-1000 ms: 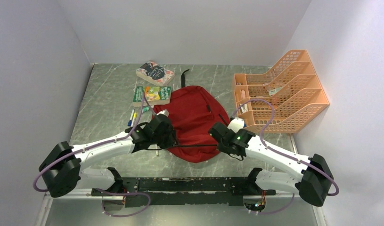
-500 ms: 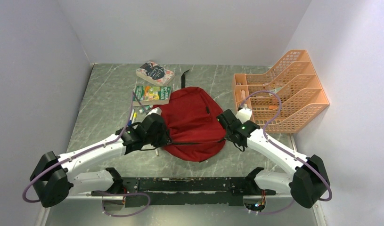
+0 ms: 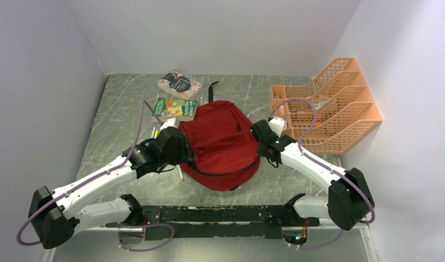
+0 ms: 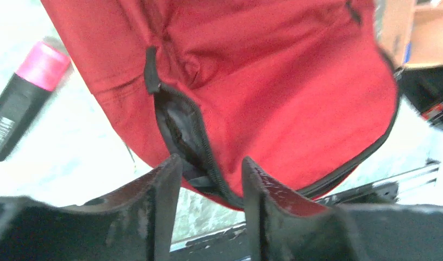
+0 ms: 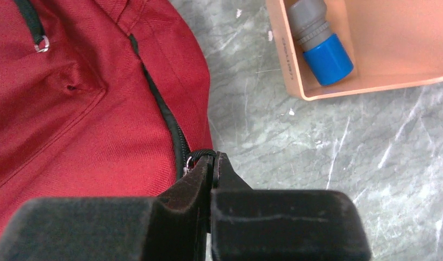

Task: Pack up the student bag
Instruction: Unzip the student bag at the center of the board.

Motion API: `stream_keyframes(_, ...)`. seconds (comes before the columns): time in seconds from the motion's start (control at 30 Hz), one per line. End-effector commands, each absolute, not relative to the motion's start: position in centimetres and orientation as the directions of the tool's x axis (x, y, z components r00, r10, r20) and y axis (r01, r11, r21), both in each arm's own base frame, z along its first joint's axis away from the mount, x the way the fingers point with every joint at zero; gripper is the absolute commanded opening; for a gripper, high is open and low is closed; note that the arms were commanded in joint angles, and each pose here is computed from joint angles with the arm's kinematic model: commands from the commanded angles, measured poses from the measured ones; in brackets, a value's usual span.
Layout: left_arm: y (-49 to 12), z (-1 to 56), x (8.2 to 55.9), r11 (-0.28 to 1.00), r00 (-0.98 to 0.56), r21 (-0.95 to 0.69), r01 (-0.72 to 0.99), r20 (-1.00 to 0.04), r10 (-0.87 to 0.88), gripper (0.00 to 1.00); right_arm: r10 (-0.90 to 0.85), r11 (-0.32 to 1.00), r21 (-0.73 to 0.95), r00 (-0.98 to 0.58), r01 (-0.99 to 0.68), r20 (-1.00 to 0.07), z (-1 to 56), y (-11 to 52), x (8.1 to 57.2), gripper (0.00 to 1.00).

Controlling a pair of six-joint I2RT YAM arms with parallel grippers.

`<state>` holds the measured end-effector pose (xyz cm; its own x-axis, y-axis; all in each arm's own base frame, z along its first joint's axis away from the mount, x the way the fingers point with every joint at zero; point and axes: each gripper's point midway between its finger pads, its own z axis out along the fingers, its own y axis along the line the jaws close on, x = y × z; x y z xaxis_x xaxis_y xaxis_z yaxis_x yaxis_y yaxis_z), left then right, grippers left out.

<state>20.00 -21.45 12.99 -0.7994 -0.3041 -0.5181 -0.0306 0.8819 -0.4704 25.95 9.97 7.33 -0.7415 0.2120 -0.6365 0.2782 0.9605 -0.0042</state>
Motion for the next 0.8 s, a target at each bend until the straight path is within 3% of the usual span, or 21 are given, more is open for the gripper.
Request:
stream_keyframes(0.0,-20.5,18.4,22.0,0.903,-0.685,-0.420,0.094,-0.685,-0.248,0.56,0.200,0.978,0.081,-0.736,0.194,-0.647,8.2,11.1,26.0,0.00)
stream_keyframes(0.13,-24.6,23.3,21.9,0.833,-0.553,-0.417,0.364,-0.816,-0.167,0.67,0.244,0.965,0.228,-0.750,0.128,-0.615,8.2,13.1,24.5,0.00)
stream_keyframes(0.3,-33.3,25.6,18.4,0.580,-0.336,-0.260,0.772,-0.942,0.025,0.64,0.276,0.954,0.268,-0.740,0.134,-0.613,8.7,13.1,24.0,0.00)
stream_keyframes(0.43,-36.6,24.3,17.6,0.559,-0.143,-0.039,0.828,-0.979,0.145,0.65,0.322,0.934,0.328,-0.730,0.141,-0.602,8.8,13.3,23.4,0.00)
stream_keyframes(0.77,-43.1,19.1,14.9,0.462,-0.171,-0.047,0.886,-0.958,0.230,0.67,0.395,0.883,0.456,-0.708,0.116,-0.586,10.5,14.3,22.9,0.00)
